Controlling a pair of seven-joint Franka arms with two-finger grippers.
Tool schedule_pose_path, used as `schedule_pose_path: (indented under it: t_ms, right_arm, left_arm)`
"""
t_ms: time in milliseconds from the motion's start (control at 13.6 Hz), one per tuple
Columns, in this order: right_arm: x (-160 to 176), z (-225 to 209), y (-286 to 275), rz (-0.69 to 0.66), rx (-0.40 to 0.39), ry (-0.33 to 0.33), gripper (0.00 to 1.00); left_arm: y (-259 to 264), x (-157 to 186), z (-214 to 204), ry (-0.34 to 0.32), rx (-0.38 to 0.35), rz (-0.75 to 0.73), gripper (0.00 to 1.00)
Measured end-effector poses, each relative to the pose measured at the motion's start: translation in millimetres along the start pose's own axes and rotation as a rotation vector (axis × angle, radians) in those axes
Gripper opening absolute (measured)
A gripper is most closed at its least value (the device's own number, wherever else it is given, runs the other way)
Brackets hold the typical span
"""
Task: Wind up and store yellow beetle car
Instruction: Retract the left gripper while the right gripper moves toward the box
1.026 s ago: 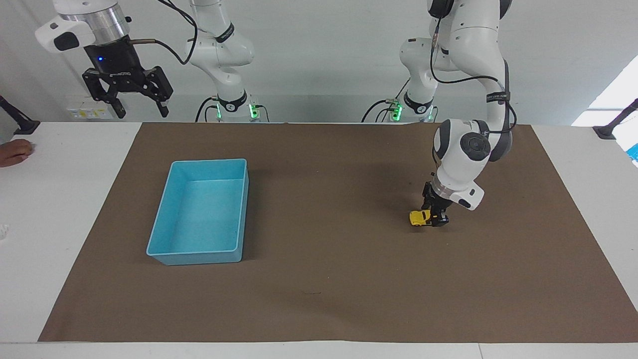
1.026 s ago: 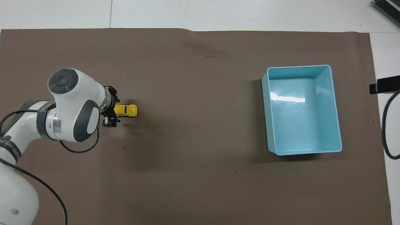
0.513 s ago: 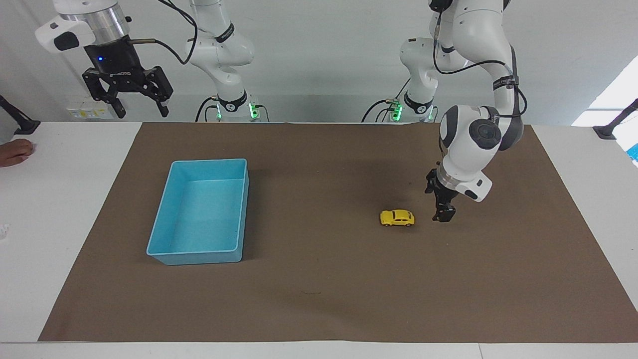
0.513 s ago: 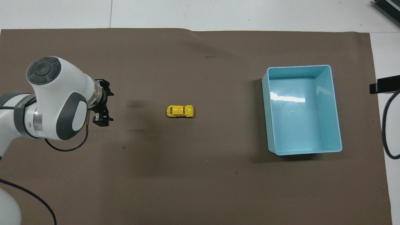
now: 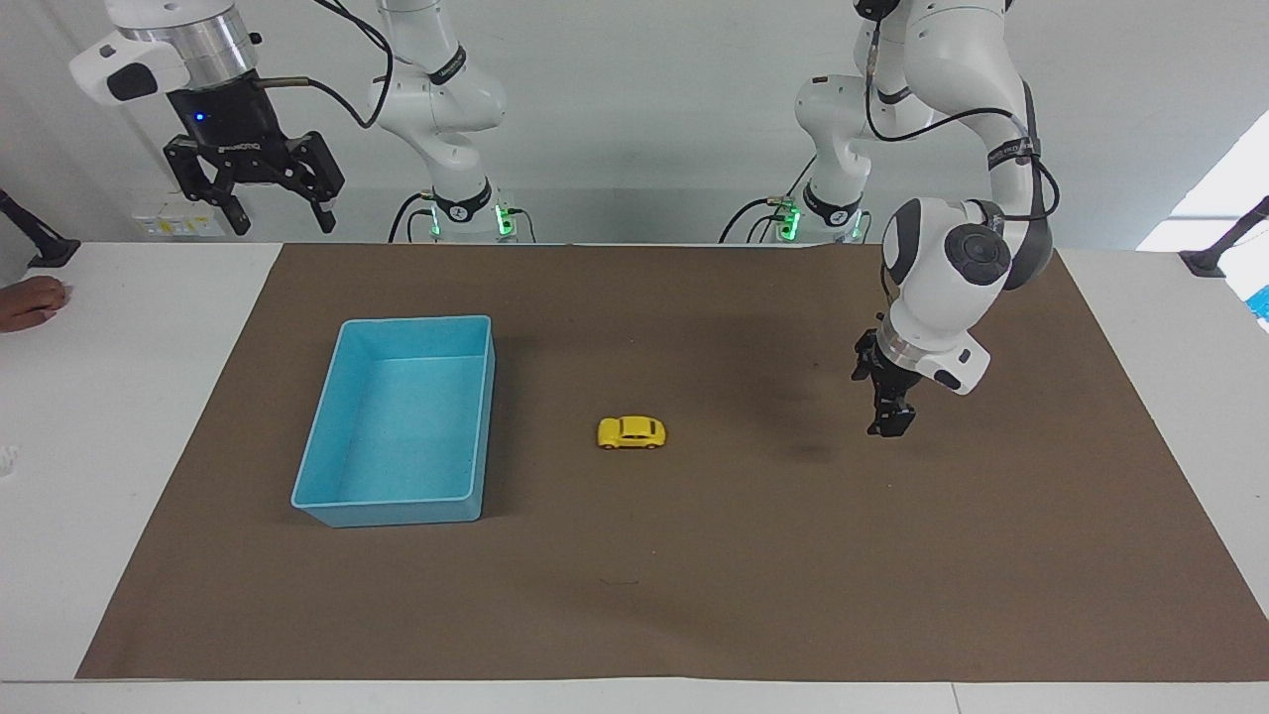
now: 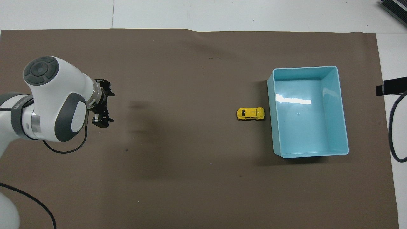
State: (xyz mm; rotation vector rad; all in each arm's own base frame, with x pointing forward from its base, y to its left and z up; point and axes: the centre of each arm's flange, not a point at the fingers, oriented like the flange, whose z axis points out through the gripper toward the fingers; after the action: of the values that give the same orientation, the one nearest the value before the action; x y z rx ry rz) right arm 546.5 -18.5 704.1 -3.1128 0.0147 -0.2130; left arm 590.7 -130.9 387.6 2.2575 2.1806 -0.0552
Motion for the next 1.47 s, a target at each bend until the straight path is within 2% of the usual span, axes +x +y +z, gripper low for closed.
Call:
schedule_pose_path:
  t_ms: [367, 733, 1100, 1466]
  right_arm:
    - [0.0, 0.0, 0.0, 0.0, 0.0, 0.0, 1.0]
    - [0.0, 0.1, -2.5, -0.005, 0.001, 0.0, 1.0]
    - [-0.4, 0.0, -7.8, -0.017, 0.003, -0.002, 1.0]
    - [-4.1, 0.6, -15.9, -0.097, 0.017, -0.025, 1.0]
  left_arm:
    - [6.2, 4.9, -7.4, -0.002, -0.027, 0.087, 1.0]
    - [26.4, 18.0, -52.1, -0.007, -0.123, 0.153, 1.0]
    - [36.3, 30.2, -101.1, 0.011, -0.208, 0.339, 1.0]
    - [35.0, 35.0, -124.0, 0.04, -0.221, 0.583, 1.0]
